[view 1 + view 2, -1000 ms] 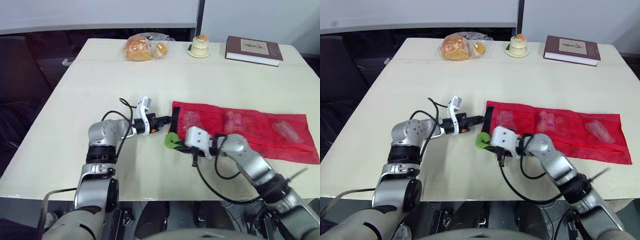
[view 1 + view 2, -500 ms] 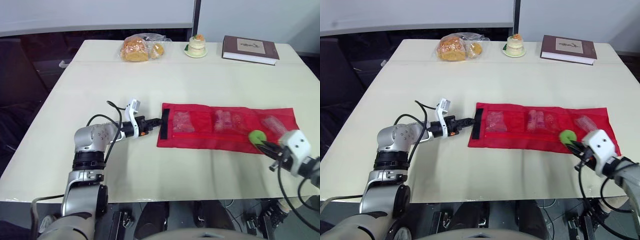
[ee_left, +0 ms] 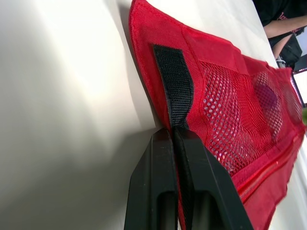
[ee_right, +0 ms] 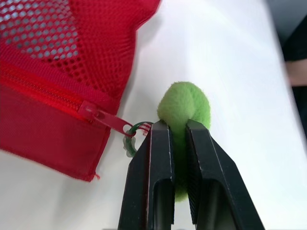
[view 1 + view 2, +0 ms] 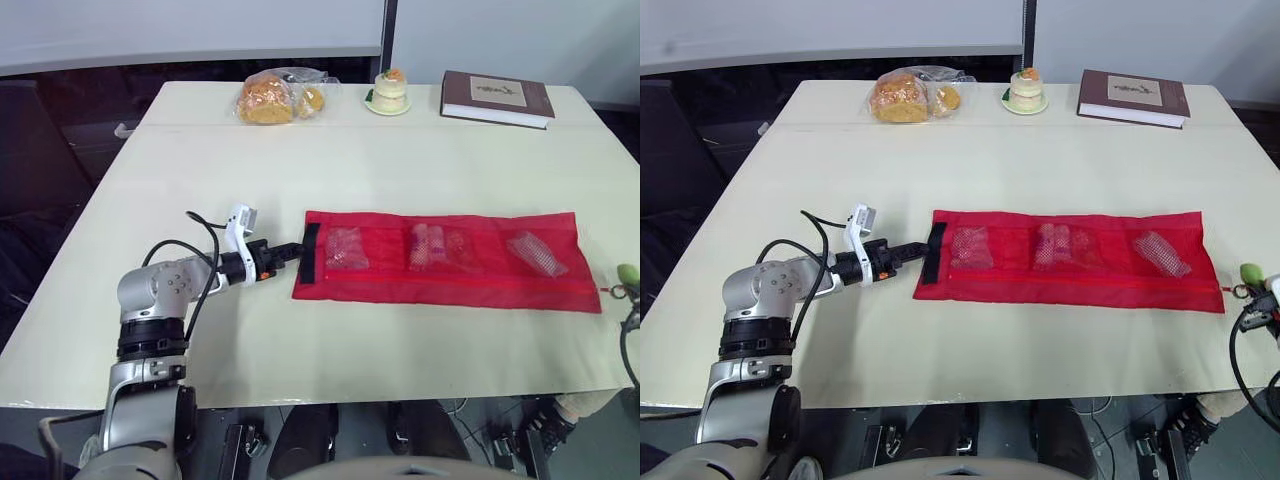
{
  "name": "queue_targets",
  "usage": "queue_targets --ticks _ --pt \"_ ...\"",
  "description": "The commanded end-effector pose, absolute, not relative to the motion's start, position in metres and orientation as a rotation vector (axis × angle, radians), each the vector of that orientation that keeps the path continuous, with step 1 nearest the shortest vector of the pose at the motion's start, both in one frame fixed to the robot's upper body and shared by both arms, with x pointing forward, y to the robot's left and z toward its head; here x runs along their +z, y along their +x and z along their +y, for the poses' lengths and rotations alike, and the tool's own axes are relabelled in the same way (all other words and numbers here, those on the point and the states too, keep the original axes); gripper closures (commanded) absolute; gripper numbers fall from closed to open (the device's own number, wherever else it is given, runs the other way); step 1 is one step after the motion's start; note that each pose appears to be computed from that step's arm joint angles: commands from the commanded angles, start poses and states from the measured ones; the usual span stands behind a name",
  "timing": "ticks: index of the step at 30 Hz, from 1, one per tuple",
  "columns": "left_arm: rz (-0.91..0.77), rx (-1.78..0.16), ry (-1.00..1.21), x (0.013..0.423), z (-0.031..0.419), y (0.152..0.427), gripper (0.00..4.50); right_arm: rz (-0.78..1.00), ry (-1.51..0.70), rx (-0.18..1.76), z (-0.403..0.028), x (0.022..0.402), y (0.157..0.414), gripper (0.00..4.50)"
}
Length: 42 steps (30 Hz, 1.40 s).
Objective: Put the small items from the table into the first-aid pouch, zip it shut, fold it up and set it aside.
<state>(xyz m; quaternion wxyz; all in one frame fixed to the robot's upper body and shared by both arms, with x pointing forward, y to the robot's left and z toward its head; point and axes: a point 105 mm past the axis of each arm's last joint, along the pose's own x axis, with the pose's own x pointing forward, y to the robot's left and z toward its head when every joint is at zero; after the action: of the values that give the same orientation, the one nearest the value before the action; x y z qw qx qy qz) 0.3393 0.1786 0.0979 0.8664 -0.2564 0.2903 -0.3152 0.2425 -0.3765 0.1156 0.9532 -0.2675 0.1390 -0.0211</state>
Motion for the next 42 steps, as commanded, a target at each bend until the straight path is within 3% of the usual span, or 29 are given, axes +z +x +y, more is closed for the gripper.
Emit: queue_targets --ticks 1,2,5,10,12,13,14,21,32,42 --pt "0.548 -0.566 -0.502 0.115 0.208 0.337 4.50 0.152 -0.402 -0.098 -0.377 0.137 0.246 4.32" --pt "0.548 -0.566 -0.502 0.115 0.208 0.336 4.50 0.124 -0.344 -0.070 -0.370 0.140 0.247 4.32" --pt "0.541 -0.549 -0.505 0.117 0.212 0.334 4.50 0.104 -0.265 0.030 -0.353 0.145 0.247 3.45" --pt "0.555 -0.499 -0.467 0.110 0.223 0.329 4.50 0.086 -0.107 0.139 -0.330 0.151 0.242 1.27" --pt "0.547 -0.485 -0.432 0.108 0.227 0.328 3.86 0.101 -0.063 0.165 -0.325 0.150 0.237 0.84" --pt "0.511 -0.496 -0.427 0.114 0.227 0.330 3.51 0.117 -0.025 0.173 -0.323 0.148 0.232 0.24" --pt "0.484 -0.505 -0.426 0.118 0.227 0.331 3.12 0.128 0.001 0.177 -0.322 0.146 0.229 0.00" --pt "0.181 -0.737 -0.197 0.175 0.207 0.327 0.07 0.204 0.196 0.179 -0.294 0.119 0.214 0.00" --pt "0.029 -1.307 0.221 0.214 0.132 0.275 0.07 0.282 0.319 0.038 -0.294 0.088 0.214 0.00" --pt "0.034 -1.531 0.284 0.227 0.109 0.252 0.07 0.249 0.369 0.036 -0.315 0.084 0.238 0.00"
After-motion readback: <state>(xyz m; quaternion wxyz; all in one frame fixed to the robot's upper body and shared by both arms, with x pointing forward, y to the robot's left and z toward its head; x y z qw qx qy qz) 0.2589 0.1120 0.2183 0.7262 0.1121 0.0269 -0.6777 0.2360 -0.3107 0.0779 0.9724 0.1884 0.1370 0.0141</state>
